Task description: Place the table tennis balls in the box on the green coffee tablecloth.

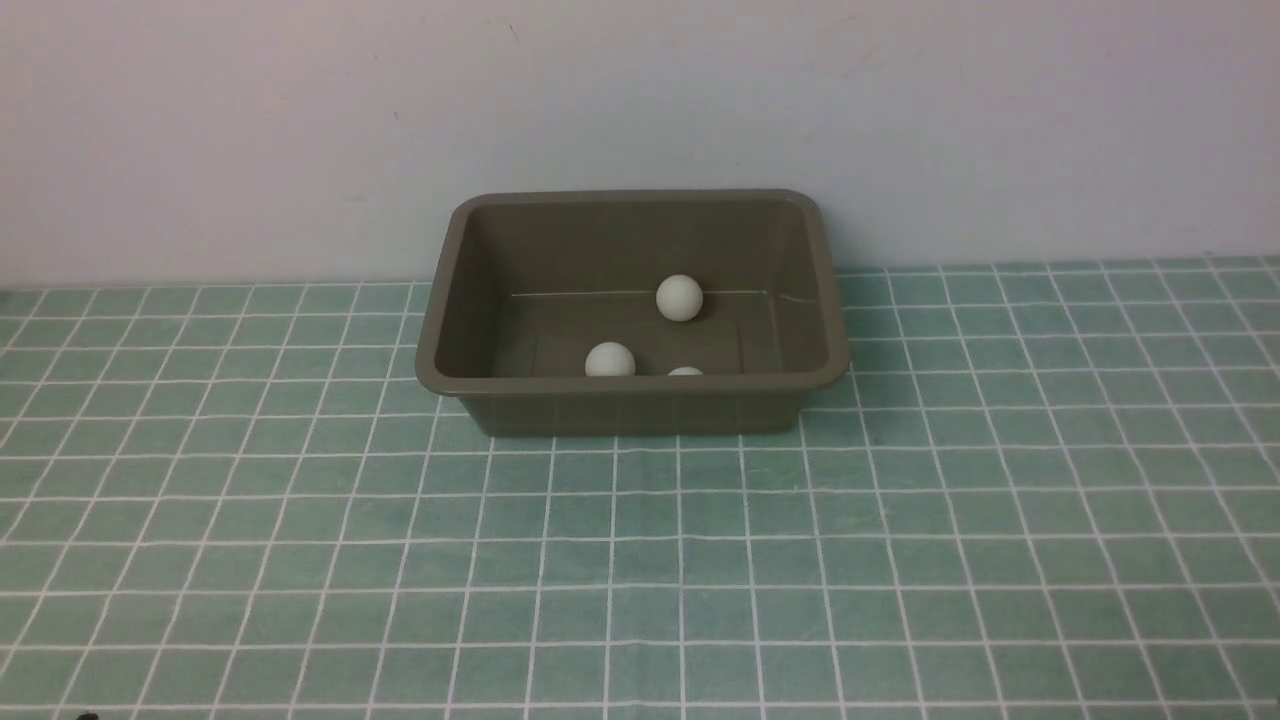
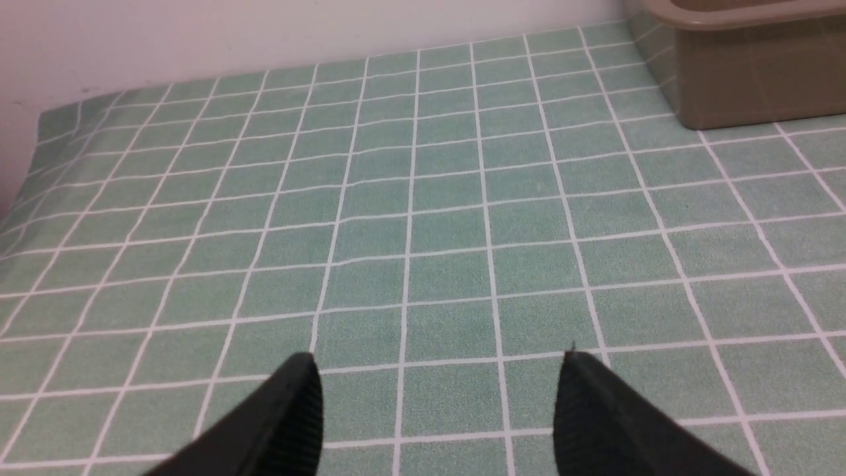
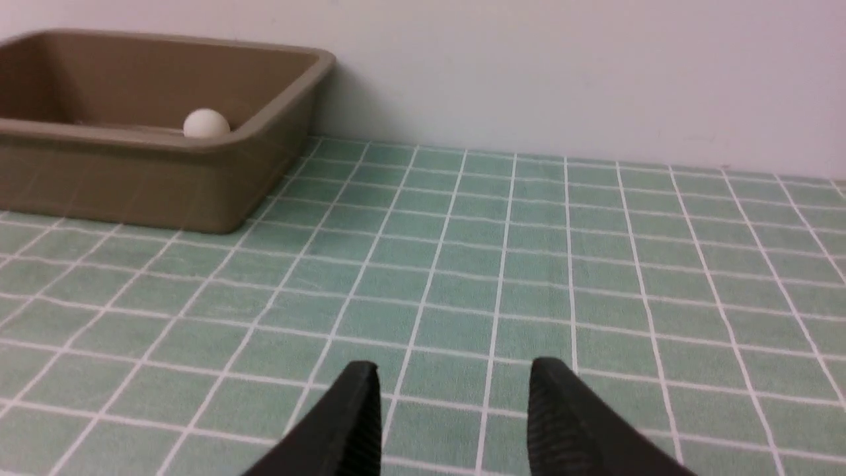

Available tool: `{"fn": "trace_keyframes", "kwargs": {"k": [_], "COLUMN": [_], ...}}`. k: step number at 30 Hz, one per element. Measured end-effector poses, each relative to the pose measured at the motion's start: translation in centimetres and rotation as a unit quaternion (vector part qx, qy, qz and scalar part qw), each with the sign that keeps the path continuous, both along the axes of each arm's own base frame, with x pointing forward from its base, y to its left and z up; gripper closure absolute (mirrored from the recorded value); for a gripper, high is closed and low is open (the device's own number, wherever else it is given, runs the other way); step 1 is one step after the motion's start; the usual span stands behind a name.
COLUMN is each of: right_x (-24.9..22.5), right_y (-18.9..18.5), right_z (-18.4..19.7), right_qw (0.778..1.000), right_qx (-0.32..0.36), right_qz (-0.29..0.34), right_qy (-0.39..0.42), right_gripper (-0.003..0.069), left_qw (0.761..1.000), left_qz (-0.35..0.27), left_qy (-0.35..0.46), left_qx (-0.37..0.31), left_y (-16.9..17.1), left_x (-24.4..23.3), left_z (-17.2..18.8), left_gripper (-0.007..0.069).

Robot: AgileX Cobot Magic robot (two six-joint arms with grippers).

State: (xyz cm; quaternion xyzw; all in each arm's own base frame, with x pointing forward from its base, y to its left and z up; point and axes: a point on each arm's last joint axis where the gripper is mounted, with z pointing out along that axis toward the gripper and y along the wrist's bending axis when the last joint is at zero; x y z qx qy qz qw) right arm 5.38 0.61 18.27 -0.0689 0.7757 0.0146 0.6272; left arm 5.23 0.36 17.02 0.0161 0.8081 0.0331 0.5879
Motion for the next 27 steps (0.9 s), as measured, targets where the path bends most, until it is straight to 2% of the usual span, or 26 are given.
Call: {"fn": "trace_keyframes", "kwargs": {"k": [27], "right_x": [-0.04], "right_y": [-0.01], "right_z": [-0.34], "right_qw": [1.0], "right_qx": [-0.003], "right_qz": [0.0], "right_qy": [0.011], "right_gripper": [0.0366], "left_qw": [1.0], "left_qz": [0.0], "left_qy": [0.0], "left_qx": [-0.001], "left_y": [-0.01], "left_x": [0.0], "left_z": [0.0], "left_gripper": [0.02]}}
